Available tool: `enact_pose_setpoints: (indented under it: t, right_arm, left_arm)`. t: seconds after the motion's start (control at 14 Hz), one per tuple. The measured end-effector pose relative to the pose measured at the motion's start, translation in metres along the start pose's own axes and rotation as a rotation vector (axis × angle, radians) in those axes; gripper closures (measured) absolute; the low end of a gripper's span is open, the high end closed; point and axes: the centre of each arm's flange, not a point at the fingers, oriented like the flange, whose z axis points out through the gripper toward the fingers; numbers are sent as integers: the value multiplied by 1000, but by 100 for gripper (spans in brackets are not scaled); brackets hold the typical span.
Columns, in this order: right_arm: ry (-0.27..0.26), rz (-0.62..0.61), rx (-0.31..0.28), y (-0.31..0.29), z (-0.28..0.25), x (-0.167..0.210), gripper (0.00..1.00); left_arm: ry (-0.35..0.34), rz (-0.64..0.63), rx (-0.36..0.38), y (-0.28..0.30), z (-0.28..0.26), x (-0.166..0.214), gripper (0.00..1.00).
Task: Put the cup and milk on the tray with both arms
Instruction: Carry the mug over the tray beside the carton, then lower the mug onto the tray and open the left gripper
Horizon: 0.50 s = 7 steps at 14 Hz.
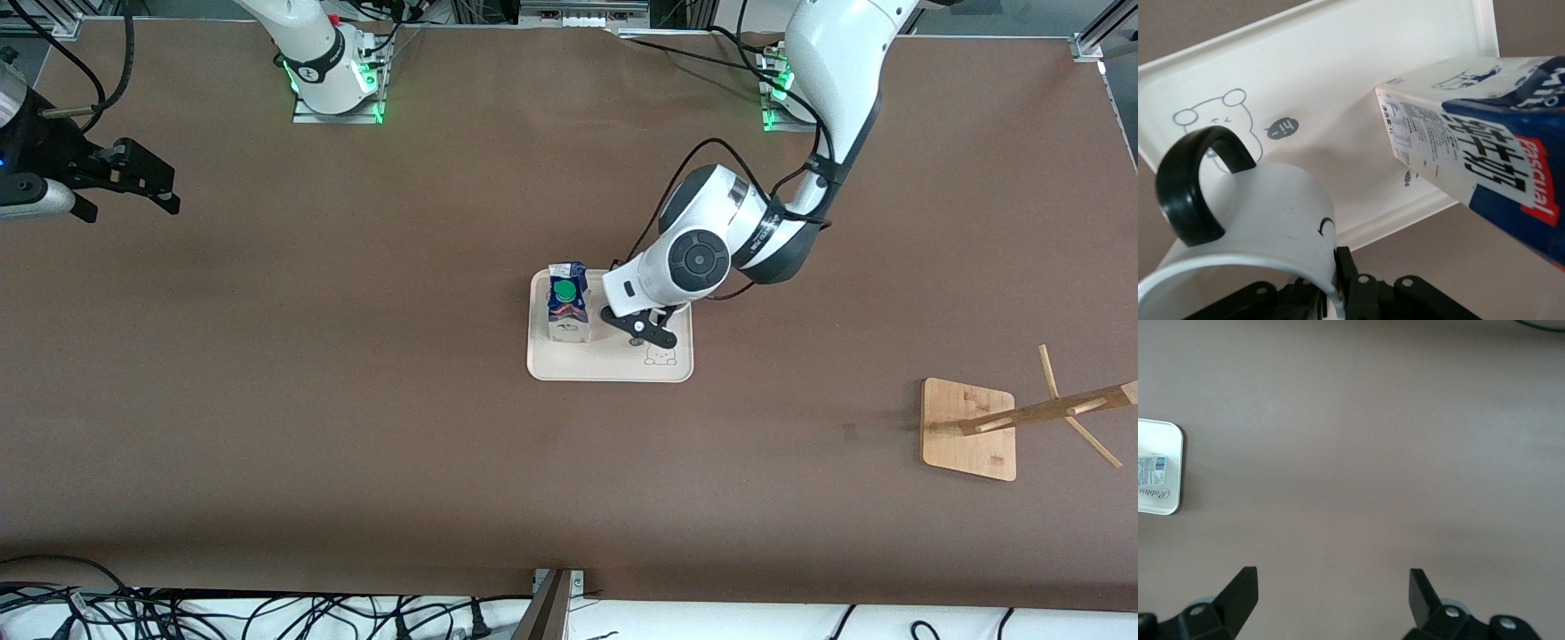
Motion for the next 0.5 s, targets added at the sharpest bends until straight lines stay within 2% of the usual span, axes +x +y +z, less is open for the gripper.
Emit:
enact_pose_setpoints:
  t: [0.5]
  right_arm:
    - [0, 0, 0, 0, 0, 0, 0]
  left_arm:
    - [-14, -8, -1, -5, 25, 6, 92]
